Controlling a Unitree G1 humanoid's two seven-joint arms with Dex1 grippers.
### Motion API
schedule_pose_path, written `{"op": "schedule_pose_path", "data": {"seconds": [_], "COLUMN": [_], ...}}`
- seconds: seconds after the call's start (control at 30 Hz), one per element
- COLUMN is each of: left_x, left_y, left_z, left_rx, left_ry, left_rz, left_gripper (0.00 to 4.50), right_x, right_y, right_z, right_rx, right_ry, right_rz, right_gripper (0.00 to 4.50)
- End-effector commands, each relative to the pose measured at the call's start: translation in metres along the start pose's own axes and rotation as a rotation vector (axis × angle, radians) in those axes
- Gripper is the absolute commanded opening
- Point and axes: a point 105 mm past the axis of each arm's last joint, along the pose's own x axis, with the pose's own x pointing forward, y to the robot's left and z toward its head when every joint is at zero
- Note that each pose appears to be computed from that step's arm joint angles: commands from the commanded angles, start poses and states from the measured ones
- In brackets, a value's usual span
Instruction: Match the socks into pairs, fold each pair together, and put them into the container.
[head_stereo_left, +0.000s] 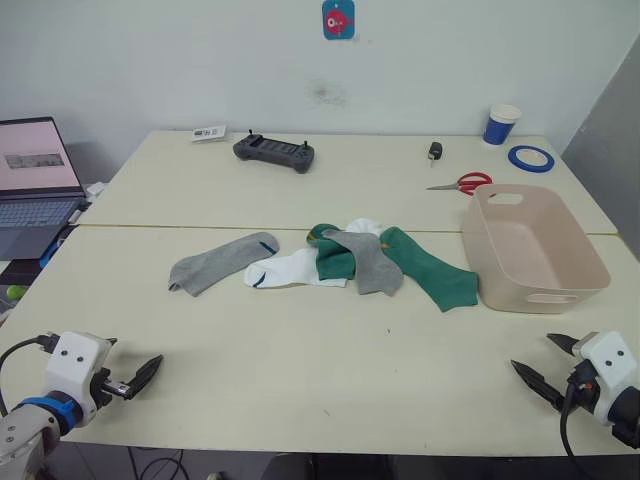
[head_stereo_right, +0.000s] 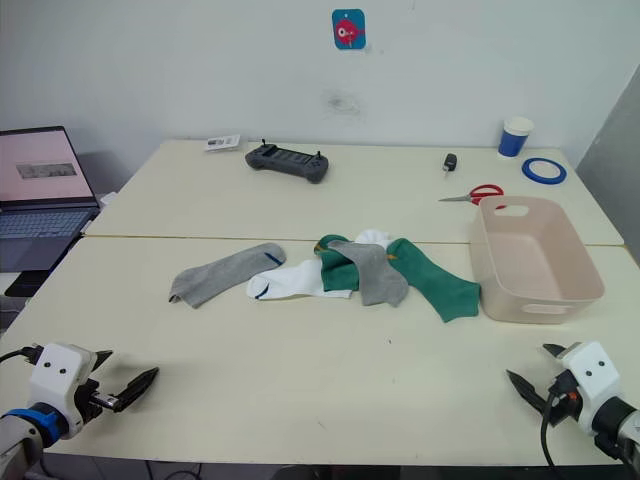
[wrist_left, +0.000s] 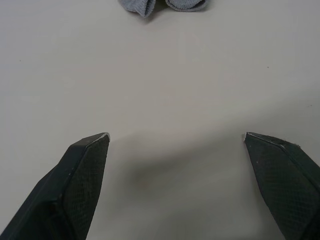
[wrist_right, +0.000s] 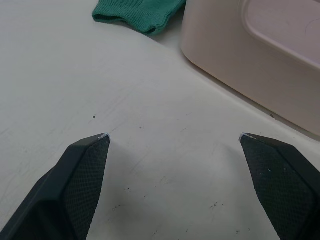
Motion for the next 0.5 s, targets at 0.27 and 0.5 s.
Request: {"op": "schedule_pose_path", "data": {"seconds": [0.27, 0.5], "left_x": [-0.006, -0.01], "left_y": [-0.009, -0.007], "left_z": [0.012, 0.025], "left_rx": [-0.038, -0.102], "left_ry": [-0.041, -0.111], "left_rz": [-0.073, -0.097], "left_gripper": [4.5, 4.5], "right_x": [-0.006, -0.006], "right_y": [-0.008, -0.016], "right_z": [0.005, 0.004], "right_rx": [-0.023, 0.052], "right_ry": [-0.02, -0.057], "right_rz": [-0.025, -0.043], "right_gripper": [4.45, 4.45]}}
